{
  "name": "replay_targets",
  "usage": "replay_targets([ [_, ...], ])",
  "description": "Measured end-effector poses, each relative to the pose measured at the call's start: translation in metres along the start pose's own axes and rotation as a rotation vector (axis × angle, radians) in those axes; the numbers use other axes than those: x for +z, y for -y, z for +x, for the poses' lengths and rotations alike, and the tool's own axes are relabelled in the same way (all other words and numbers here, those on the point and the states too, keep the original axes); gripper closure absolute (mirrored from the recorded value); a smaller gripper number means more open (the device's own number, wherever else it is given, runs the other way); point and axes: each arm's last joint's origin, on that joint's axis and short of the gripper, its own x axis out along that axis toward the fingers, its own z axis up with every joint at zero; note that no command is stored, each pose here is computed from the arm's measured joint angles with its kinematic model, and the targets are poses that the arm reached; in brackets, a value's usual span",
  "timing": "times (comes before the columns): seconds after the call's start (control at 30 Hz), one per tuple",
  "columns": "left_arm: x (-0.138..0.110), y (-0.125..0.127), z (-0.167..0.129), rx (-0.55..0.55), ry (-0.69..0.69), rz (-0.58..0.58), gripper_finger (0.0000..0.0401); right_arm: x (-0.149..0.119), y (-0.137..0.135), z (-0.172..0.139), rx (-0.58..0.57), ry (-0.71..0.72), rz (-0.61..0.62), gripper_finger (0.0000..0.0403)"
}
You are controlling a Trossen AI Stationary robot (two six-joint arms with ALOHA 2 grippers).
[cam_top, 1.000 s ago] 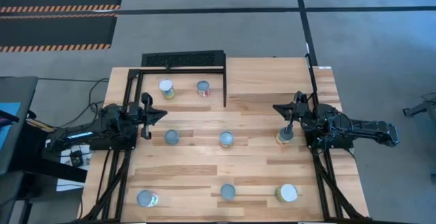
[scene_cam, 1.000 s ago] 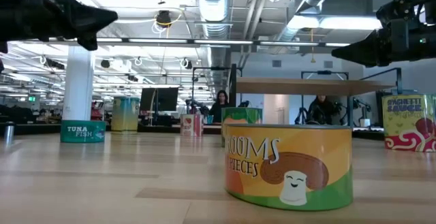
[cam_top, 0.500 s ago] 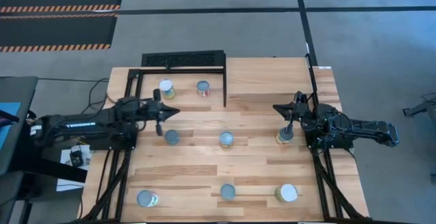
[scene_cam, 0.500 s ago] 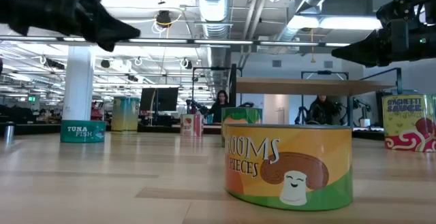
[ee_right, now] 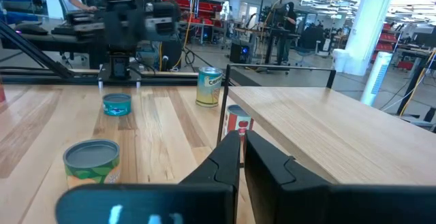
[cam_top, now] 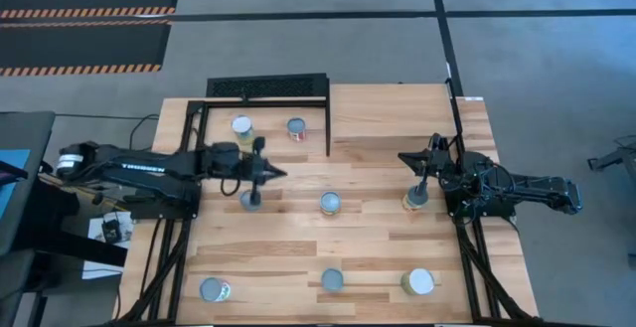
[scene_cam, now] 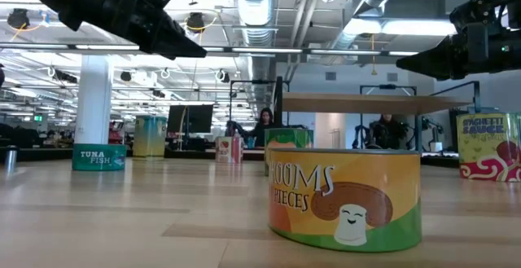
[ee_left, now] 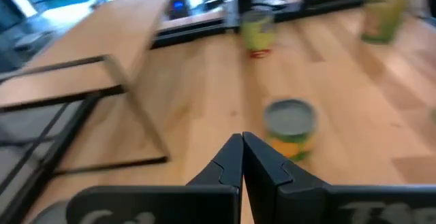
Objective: Pick and place cans onto a shelf
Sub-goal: Put the small canned oranges on the shelf
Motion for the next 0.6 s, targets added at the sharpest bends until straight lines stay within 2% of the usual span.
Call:
replay_targets([
  [0.1,0.002,0.016,0.011,-0.062,0.038,0.030,0.0401,0.000,0.000,0.000,-0.001,0.000,0.000,0.0356],
  [0.17,0.003,0.025,0.019,-0.064,0.060,0.031,0.0401,0.000,0.000,0.000,0.000,0.000,0.000,0.0356],
  [0.37,-0.006,0.042,0.045,-0.049,0.085,-0.050,0.0400,0.000,0.000,0.000,0.000,0.000,0.000,0.0356],
  [0.5,-0.011,0.045,0.064,-0.046,0.047,-0.071,0.0388,0.000,0.000,0.000,0.000,0.000,0.000,0.0356],
  [0.6,-0.007,0.047,0.084,-0.051,0.001,-0.034,0.0369,0.000,0.000,0.000,0.000,0.000,0.000,0.0356],
])
